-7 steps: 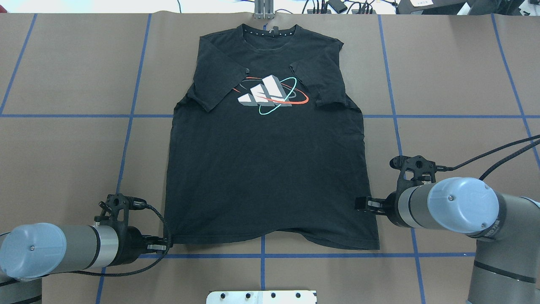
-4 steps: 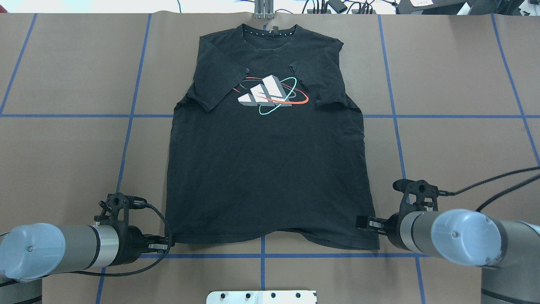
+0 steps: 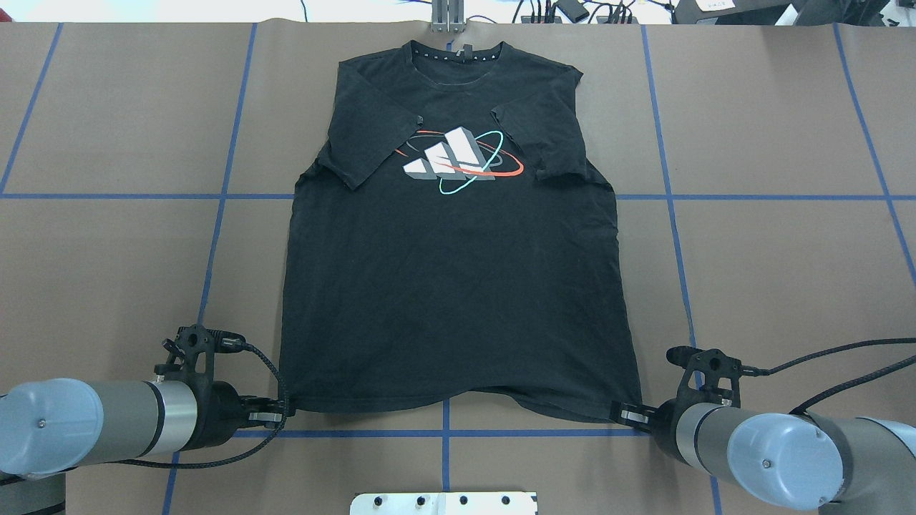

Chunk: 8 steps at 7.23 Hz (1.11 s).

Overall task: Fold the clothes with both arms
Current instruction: 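Lower both grippers and pinch the hem corners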

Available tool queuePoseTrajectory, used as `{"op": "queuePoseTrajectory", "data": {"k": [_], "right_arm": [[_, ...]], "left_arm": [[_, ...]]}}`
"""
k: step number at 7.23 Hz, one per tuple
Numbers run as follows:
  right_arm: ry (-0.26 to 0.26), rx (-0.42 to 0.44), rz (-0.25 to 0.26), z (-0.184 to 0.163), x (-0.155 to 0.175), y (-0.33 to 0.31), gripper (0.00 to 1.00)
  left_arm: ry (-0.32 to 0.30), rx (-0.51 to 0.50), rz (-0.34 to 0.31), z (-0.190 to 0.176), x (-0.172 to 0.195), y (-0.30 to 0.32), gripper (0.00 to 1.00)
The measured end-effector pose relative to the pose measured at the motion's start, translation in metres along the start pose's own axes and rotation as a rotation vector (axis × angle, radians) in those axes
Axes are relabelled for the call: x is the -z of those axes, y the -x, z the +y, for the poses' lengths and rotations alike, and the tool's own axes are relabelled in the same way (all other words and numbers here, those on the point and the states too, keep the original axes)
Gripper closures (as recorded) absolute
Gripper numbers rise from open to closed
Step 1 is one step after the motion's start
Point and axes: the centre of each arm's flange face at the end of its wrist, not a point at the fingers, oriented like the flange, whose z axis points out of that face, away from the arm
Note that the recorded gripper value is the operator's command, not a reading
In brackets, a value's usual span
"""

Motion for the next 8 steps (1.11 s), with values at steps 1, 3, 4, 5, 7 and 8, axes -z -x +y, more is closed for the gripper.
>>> {"op": "queuePoseTrajectory", "data": {"k": [1, 3, 4, 5, 7, 8], "right_arm": [[0.000, 0.001, 0.001, 0.0010, -0.0004, -0.0004, 0.63], [-0.001, 0.004, 0.003, 0.0009, -0.0008, -0.0014, 0.62], [-0.001, 0.005, 0.003, 0.0008, -0.0009, -0.0017, 0.62], [-0.001, 0.006, 0.004, 0.0008, -0.0011, -0.0020, 0.62], [-0.001, 0.007, 0.007, 0.0008, -0.0022, -0.0026, 0.63], [-0.001, 0.008, 0.011, 0.0009, -0.0038, -0.0035, 0.67]], "left_arm": [[0.000, 0.000, 0.000, 0.0000, 0.0005, 0.0001, 1.00], [0.000, 0.000, 0.000, 0.0000, 0.0007, 0.0002, 1.00], [0.000, 0.000, 0.000, 0.0000, 0.0009, 0.0000, 1.00], [-0.001, 0.000, 0.001, 0.0000, 0.0012, -0.0001, 1.00], [-0.001, 0.000, 0.001, 0.0000, 0.0013, -0.0003, 1.00], [-0.001, 0.000, 0.001, 0.0000, 0.0013, -0.0003, 1.00]]}}
